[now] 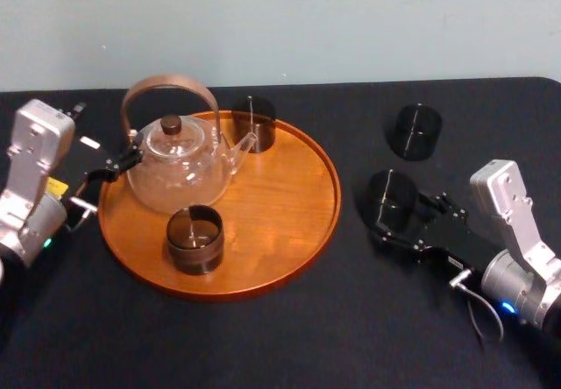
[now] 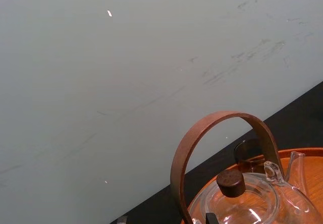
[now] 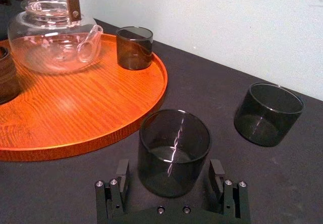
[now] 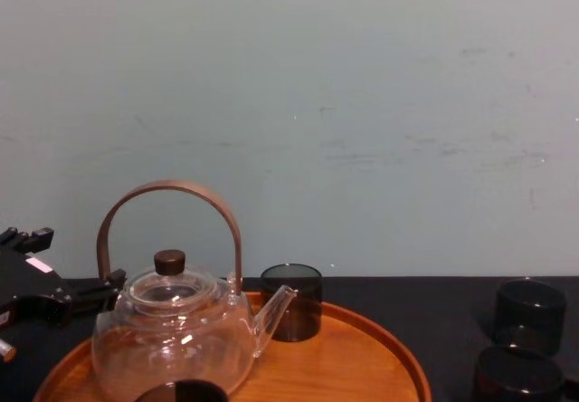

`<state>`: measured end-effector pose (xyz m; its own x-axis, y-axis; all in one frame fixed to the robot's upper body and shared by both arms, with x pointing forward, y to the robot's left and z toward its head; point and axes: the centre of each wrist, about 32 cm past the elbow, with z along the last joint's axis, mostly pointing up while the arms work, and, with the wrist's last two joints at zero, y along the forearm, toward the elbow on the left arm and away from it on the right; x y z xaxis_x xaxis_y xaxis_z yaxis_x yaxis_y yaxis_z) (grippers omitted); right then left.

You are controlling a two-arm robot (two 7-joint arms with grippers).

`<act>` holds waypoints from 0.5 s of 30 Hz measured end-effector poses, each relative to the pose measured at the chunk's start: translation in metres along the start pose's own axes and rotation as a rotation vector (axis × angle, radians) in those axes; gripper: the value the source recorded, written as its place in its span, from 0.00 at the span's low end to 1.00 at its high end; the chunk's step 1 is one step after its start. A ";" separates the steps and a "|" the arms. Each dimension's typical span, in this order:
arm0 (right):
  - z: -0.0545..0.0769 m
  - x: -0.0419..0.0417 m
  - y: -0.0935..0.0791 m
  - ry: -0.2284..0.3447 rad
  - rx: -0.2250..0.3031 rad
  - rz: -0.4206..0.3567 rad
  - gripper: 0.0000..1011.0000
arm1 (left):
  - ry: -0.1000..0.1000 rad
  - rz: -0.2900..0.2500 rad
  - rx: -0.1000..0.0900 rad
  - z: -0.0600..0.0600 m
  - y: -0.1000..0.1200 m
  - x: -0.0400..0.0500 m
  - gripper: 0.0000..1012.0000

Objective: Pick up the glass from the table and place it on the tray.

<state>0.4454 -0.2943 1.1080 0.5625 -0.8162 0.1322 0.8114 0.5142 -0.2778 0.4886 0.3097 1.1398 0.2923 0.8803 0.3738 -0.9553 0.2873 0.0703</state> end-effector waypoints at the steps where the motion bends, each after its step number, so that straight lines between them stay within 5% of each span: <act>1: 0.000 0.0005 0.001 0.002 0.001 0.000 0.99 | 0.000 0.000 0.000 0.000 0.000 0.0000 1.00; 15: -0.003 0.0086 0.017 0.019 0.011 -0.002 0.99 | 0.000 0.000 0.000 0.000 0.000 0.0000 1.00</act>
<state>0.4635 -0.2934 1.1013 0.5580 -0.8219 0.1147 0.8142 0.5155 -0.2670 0.4886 0.3097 1.1398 0.2923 0.8803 0.3738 -0.9552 0.2874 0.0703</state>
